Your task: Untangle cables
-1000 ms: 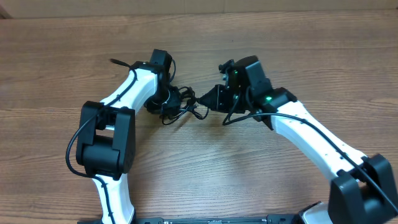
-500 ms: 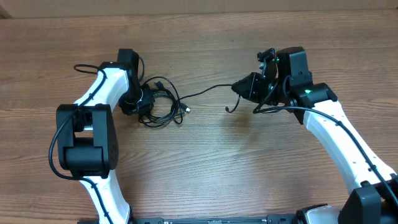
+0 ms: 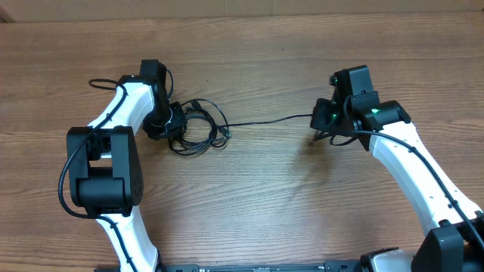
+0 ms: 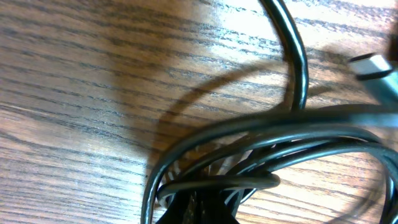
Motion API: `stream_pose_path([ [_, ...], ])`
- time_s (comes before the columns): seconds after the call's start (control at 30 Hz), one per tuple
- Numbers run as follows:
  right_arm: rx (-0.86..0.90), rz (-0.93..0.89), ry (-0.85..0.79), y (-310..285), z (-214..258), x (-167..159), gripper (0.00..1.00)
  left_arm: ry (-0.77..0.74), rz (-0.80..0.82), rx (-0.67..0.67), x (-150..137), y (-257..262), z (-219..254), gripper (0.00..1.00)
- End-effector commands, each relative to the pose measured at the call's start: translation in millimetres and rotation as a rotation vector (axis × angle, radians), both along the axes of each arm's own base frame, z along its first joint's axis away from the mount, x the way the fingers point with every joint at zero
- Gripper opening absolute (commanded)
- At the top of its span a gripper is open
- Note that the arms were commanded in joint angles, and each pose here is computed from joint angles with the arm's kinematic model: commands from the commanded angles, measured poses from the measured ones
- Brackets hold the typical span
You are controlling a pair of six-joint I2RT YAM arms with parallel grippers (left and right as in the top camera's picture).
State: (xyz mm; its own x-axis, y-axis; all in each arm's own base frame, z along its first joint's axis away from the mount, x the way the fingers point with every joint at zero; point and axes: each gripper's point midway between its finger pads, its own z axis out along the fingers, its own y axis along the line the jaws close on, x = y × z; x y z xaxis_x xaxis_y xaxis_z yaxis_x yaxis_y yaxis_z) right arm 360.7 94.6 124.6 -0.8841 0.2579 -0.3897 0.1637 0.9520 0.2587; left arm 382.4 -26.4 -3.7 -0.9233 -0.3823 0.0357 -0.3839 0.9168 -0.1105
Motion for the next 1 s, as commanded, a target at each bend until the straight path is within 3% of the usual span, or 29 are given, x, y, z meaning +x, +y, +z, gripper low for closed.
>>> stream_pose_path([
  [0.0,-0.226,-0.179,-0.075,-64.3,14.0,14.5,0.04,0.161,-0.014,0.038,-38.8,8.2,-44.7,0.04],
  [0.2,-0.197,-0.301,-0.058,-94.4,12.9,14.4,0.04,0.160,-0.019,0.038,-38.6,7.2,-44.8,0.04],
  [0.37,-0.033,-0.232,-0.028,-71.6,10.3,14.1,0.04,0.110,-0.056,0.033,-27.2,6.0,-46.2,0.04],
  [0.47,0.050,-0.182,-0.015,-55.0,11.1,12.9,0.04,0.006,-0.203,-0.143,-9.7,-25.6,-42.3,0.04],
  [0.53,0.101,-0.151,-0.007,-44.7,12.2,11.5,0.04,-0.108,-0.369,-0.341,1.4,-62.6,-29.9,0.04],
  [0.6,0.123,-0.099,-0.008,-37.3,13.4,10.5,0.04,-0.151,-0.419,-0.401,5.0,-75.3,-24.4,0.04],
  [0.73,0.207,0.066,-0.015,-12.1,19.2,5.1,0.25,-0.169,-0.452,-0.425,5.9,-86.4,-21.4,0.04],
  [0.8,0.213,0.081,-0.019,-10.1,20.0,4.9,0.43,-0.175,-0.457,-0.444,6.6,-90.8,-18.1,0.04],
  [0.83,0.215,0.081,-0.024,-9.8,20.8,6.1,0.61,-0.182,-0.462,-0.466,7.9,-94.2,-13.8,0.04],
  [0.97,0.232,0.106,-0.021,-1.1,21.7,3.8,0.68,-0.193,-0.499,-0.472,10.3,-94.6,0.4,0.05],
])
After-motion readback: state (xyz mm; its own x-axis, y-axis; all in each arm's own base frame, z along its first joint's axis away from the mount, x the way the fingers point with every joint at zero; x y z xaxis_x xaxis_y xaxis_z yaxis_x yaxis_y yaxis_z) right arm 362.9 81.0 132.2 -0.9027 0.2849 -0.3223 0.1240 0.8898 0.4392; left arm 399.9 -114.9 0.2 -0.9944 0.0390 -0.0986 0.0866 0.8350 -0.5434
